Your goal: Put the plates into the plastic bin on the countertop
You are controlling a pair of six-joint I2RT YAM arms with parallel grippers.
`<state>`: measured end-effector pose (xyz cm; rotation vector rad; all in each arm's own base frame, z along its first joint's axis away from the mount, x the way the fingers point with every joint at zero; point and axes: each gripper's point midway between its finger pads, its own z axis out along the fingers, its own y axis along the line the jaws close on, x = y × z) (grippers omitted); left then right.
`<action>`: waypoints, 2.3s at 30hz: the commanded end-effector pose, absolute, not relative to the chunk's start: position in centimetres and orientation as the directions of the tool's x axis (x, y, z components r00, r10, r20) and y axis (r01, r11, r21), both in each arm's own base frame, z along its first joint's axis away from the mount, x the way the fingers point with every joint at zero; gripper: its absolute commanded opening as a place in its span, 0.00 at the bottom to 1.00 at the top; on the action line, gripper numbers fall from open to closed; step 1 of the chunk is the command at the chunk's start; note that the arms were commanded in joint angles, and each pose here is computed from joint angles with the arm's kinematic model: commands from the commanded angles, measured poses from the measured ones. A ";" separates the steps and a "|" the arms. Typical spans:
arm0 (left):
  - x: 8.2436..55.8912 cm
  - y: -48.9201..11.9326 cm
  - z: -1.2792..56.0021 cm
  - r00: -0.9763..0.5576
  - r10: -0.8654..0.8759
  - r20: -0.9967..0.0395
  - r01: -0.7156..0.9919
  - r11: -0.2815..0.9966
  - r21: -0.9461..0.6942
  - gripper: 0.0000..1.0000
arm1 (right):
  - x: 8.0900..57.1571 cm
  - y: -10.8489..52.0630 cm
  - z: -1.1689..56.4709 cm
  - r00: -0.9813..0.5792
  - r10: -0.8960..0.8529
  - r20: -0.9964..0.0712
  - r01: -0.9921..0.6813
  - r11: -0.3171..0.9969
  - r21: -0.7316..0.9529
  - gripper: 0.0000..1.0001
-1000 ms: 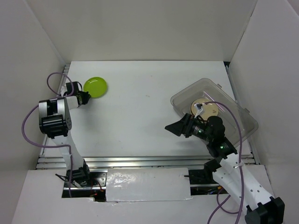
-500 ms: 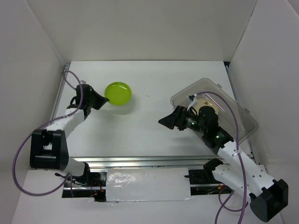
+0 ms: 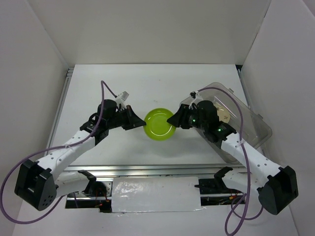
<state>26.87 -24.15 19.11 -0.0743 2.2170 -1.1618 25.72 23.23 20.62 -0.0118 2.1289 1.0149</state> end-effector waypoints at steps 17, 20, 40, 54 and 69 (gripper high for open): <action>24.2 -15.4 25.0 -0.609 -0.359 -0.707 0.080 0.859 -0.505 0.99 | 30.7 1.3 19.5 -0.234 0.758 -0.608 0.349 0.650 0.675 0.00; 22.3 -15.3 24.8 -0.663 -0.254 -0.704 0.140 0.882 -0.450 0.99 | 30.8 -3.0 17.8 -0.138 0.815 -0.563 0.450 0.558 0.697 0.00; 19.8 -11.3 23.2 -0.654 -0.180 -0.734 0.091 0.945 -0.313 0.99 | 30.7 -6.3 17.5 -0.122 0.809 -0.576 0.607 0.519 0.601 1.00; 22.5 -3.2 30.6 -0.464 -0.224 -0.857 -0.270 0.957 -0.105 0.99 | 22.4 3.2 30.8 -0.332 0.426 -0.842 0.182 0.904 0.386 1.00; 16.8 -1.1 32.1 -0.389 -0.313 -0.866 -0.223 0.944 -0.242 0.99 | 7.8 1.6 41.5 -0.211 0.311 -0.927 -0.184 0.919 0.350 1.00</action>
